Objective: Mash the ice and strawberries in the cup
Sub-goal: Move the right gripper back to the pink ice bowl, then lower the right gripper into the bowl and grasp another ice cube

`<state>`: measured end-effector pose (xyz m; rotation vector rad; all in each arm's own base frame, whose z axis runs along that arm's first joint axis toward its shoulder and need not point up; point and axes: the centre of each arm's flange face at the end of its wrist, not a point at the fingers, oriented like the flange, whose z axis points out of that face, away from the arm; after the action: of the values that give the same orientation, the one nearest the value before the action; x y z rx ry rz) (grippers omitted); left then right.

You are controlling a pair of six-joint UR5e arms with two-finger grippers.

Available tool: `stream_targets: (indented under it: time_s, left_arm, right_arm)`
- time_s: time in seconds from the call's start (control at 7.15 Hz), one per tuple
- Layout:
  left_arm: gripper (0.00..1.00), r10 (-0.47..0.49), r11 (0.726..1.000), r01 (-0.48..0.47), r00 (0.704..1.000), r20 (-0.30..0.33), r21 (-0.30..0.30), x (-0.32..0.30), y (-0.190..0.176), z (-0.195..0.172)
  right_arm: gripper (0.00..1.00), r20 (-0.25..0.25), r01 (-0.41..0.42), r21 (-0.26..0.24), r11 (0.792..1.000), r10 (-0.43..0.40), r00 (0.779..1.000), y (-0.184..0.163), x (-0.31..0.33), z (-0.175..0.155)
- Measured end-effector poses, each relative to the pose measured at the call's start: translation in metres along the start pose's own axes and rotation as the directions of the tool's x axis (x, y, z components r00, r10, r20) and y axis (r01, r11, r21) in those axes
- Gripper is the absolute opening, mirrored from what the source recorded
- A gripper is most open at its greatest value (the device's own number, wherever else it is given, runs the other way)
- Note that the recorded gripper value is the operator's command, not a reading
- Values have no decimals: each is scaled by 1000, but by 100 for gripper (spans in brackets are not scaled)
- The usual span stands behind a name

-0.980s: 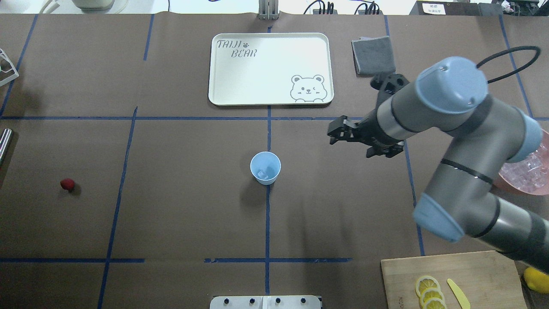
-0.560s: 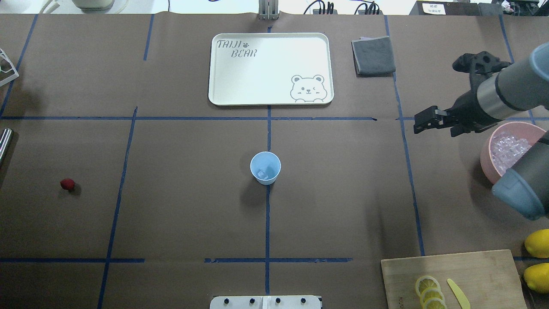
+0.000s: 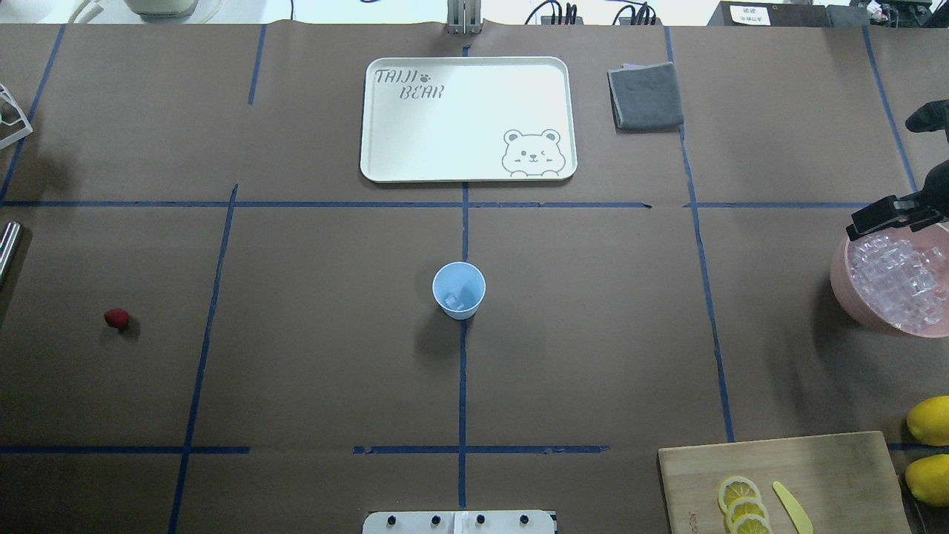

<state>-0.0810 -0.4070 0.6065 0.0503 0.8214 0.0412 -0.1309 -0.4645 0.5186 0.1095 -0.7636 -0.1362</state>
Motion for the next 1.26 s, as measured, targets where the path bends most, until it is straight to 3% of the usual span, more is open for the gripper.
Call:
stream_targets:
  time_s: [0.28, 0.7, 1.26]
  left_arm:
    - [100, 1, 1000, -1, 1000, -1, 2, 2, 3, -1]
    - [100, 1, 1000, -1, 1000, -2, 3, 4, 9, -3]
    - [100, 0, 1000, 0, 1000, -2, 2, 4, 9, -2]
  right_arm:
    - [99, -12, 37, -43, 998, -37, 999, 14, 27, 17]
    - [97, -36, 6, -92, 996, -9, 999, 30, 53, 39]
    - [83, -76, -27, -120, 992, 18, 997, 33, 72, 59]
